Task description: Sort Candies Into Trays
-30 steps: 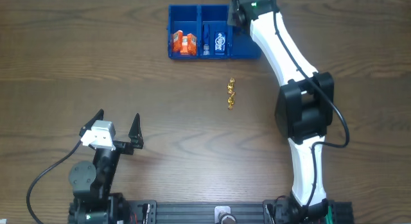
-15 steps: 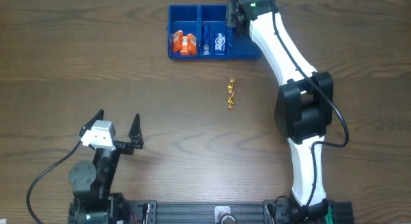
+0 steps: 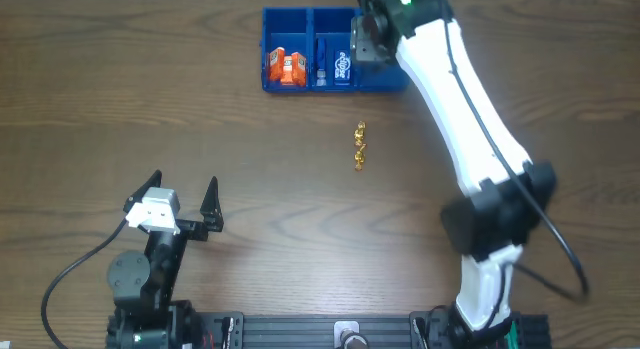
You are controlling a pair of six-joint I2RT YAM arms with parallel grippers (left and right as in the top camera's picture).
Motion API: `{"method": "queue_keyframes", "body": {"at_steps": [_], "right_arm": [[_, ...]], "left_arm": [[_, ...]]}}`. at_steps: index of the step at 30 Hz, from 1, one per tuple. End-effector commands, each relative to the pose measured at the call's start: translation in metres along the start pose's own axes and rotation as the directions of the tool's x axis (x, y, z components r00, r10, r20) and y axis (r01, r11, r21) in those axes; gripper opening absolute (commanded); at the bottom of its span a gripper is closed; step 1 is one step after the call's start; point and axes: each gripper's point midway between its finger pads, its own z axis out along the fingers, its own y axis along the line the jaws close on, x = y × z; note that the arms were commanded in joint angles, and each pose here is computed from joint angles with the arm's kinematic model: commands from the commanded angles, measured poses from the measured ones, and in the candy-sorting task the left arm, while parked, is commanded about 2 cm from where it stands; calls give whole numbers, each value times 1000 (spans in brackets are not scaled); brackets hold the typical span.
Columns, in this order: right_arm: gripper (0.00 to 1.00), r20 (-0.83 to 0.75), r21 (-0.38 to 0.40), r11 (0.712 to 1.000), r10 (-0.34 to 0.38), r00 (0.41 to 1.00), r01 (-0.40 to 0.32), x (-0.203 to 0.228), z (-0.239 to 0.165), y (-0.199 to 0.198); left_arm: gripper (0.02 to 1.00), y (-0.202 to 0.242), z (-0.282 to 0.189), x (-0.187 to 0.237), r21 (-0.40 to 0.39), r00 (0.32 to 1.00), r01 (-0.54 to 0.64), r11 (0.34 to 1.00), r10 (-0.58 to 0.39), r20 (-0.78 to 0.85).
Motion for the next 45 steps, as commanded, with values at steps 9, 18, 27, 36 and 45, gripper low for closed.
{"method": "queue_keyframes", "body": {"at_steps": [9, 18, 27, 36, 45], "right_arm": [[901, -302, -29, 1000, -18, 953, 10, 109, -18, 34], [899, -426, -14, 1000, -31, 904, 28, 173, 60, 36], [890, -437, 2, 1000, -8, 900, 10, 193, 106, 30], [877, -461, 24, 1000, 7, 888, 5, 199, 138, 31], [840, -446, 24, 1000, 29, 895, -20, 196, 144, 32]], "left_arm": [[998, -3, 1, 16, 21, 999, -3, 1000, 4, -44], [998, -3, 1, 16, 21, 999, -3, 1000, 4, -44], [998, -3, 1, 16, 21, 999, -4, 1000, 5, -44], [998, -3, 1, 16, 21, 999, -4, 1000, 5, -44], [998, -3, 1, 16, 21, 999, -3, 1000, 4, -44]]}}
